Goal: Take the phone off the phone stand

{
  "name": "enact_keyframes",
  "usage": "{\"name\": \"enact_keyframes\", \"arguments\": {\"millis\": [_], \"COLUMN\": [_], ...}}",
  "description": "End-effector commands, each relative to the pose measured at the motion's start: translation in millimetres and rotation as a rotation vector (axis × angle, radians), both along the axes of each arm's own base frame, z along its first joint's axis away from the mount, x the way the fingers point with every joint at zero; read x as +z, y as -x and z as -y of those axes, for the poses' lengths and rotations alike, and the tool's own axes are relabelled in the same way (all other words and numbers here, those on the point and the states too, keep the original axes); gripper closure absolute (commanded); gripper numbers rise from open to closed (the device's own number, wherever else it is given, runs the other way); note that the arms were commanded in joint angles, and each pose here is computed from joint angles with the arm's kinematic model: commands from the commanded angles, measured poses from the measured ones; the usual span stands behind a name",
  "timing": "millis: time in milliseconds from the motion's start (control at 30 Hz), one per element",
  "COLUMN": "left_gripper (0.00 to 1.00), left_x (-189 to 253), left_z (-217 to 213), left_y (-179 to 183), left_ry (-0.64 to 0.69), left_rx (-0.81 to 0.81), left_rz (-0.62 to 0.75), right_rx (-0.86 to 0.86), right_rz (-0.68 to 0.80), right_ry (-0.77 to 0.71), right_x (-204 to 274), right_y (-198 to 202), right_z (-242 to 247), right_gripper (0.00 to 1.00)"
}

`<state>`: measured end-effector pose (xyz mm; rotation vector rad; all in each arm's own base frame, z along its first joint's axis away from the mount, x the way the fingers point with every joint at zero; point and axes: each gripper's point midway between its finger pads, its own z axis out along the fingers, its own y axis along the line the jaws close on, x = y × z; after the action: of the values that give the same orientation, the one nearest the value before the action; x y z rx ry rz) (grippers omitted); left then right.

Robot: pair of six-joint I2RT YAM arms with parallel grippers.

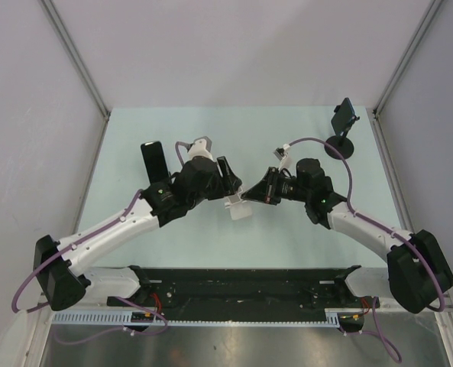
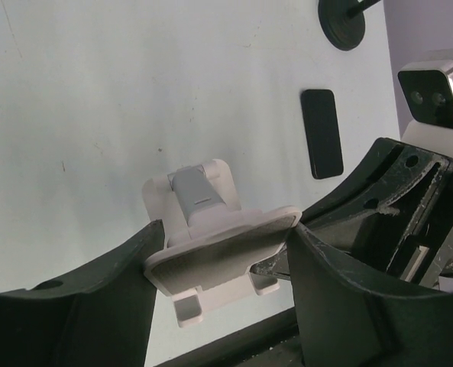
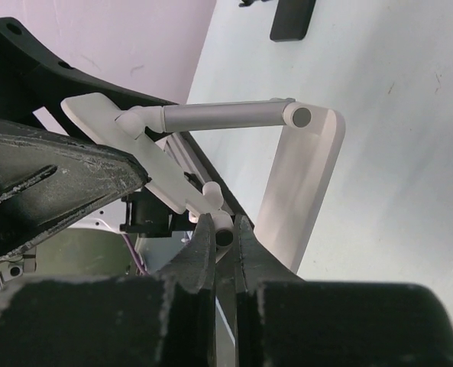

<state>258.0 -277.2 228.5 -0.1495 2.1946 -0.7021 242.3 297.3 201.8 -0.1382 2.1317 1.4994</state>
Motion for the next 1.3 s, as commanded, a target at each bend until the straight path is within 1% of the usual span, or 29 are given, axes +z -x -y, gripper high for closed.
{"name": "enact_keyframes", "arguments": {"millis": [0,33,67,100,133,200,267,300,333,367,400,500,533,567,600,633,700,733,767,800,833,867,933,967,1000,1033,1067,1100,1267], "left_gripper": [0.35,0.19,0.13,0.08,0.01,0.0,0.0,0.0,0.0,0.0,0.0,0.0,0.0,0.0,0.0,0.0,0.0,0.0,0.0,0.0,0.0,0.0,0.0,0.0,0.0,0.0,0.0,0.0,0.0], "left_x": [46,47,48,50,48,55,53,63,58,60,69,59,57,56,57,54,47,34,36,31,24,26,16,13,13,10,11,11,6], "left_z": [-5,-7,-13,-18,-32,-39,-63,-73,-86,-94,-103,-127,-137,-141,-145,-152,-159,-162,-167,-169,-172,-175,-180,-183,-189,-190,-190,-191,-197], "left_y": [-15,-18,-24,-28,-41,-44,-54,-53,-56,-54,-49,-42,-35,-31,-26,-19,-11,-8,-3,-1,1,5,7,7,7,8,9,10,10], "left_ry": [0.031,0.023,0.009,0.015,0.026,0.083,0.049,0.045,0.006,-0.005,-0.002,-0.067,-0.094,-0.111,-0.12,-0.13,-0.139,-0.154,-0.151,-0.157,-0.166,-0.162,-0.181,-0.187,-0.195,-0.194,-0.188,-0.183,-0.185], "left_rx": [0.012,0.009,0.003,0.003,0.032,-0.007,0.025,0.04,0.053,0.058,0.065,0.087,0.095,0.095,0.097,0.102,0.117,0.118,0.133,0.136,0.141,0.151,0.163,0.177,0.206,0.212,0.216,0.22,0.256], "left_rz": [0.156,0.173,0.187,0.193,0.188,0.189,0.222,0.263,0.282,0.3,0.337,0.377,0.404,0.418,0.433,0.451,0.459,0.442,0.463,0.459,0.453,0.468,0.462,0.462,0.466,0.457,0.457,0.453,0.442], "right_rx": [-0.005,-0.014,-0.026,-0.044,-0.056,-0.084,-0.105,-0.111,-0.12,-0.124,-0.133,-0.165,-0.173,-0.182,-0.192,-0.203,-0.222,-0.228,-0.231,-0.229,-0.223,-0.233,-0.228,-0.228,-0.229,-0.213,-0.203,-0.198,-0.13], "right_rz": [0.078,0.091,0.117,0.104,0.108,0.095,0.146,0.127,0.129,0.143,0.112,0.134,0.119,0.116,0.144,0.127,0.123,0.162,0.127,0.124,0.163,0.124,0.11,0.133,0.1,0.086,0.109,0.088,0.054], "right_ry": [-0.075,-0.081,-0.097,-0.093,-0.109,-0.101,-0.076,-0.052,-0.048,-0.061,-0.048,-0.072,-0.066,-0.069,-0.091,-0.079,-0.089,-0.119,-0.107,-0.115,-0.159,-0.155,-0.183,-0.198,-0.182,-0.173,-0.178,-0.162,-0.171], "right_x": [20,21,27,22,29,23,26,14,11,18,2,5,-9,-11,2,-13,-17,-1,-23,-26,-7,-30,-34,-23,-45,-51,-44,-61,-81], "right_y": [-12,-16,-22,-30,-37,-52,-67,-76,-83,-92,-102,-128,-139,-147,-160,-172,-191,-206,-219,-227,-240,-251,-266,-278,-285,-287,-295,-298,-298], "right_z": [-1,-1,-2,-1,-2,-1,-3,-6,-6,-10,-12,-18,-21,-22,-25,-26,-28,-31,-33,-34,-38,-37,-39,-40,-39,-40,-42,-41,-41], "right_gripper": [1.0,1.0,1.0,1.0,1.0,1.0,1.0,1.0,1.0,1.0,1.0,1.0,1.0,1.0,1.0,1.0,1.0,1.0,1.0,1.0,1.0,1.0,1.0,1.0,1.0,1.0,1.0,1.0,1.0]}}
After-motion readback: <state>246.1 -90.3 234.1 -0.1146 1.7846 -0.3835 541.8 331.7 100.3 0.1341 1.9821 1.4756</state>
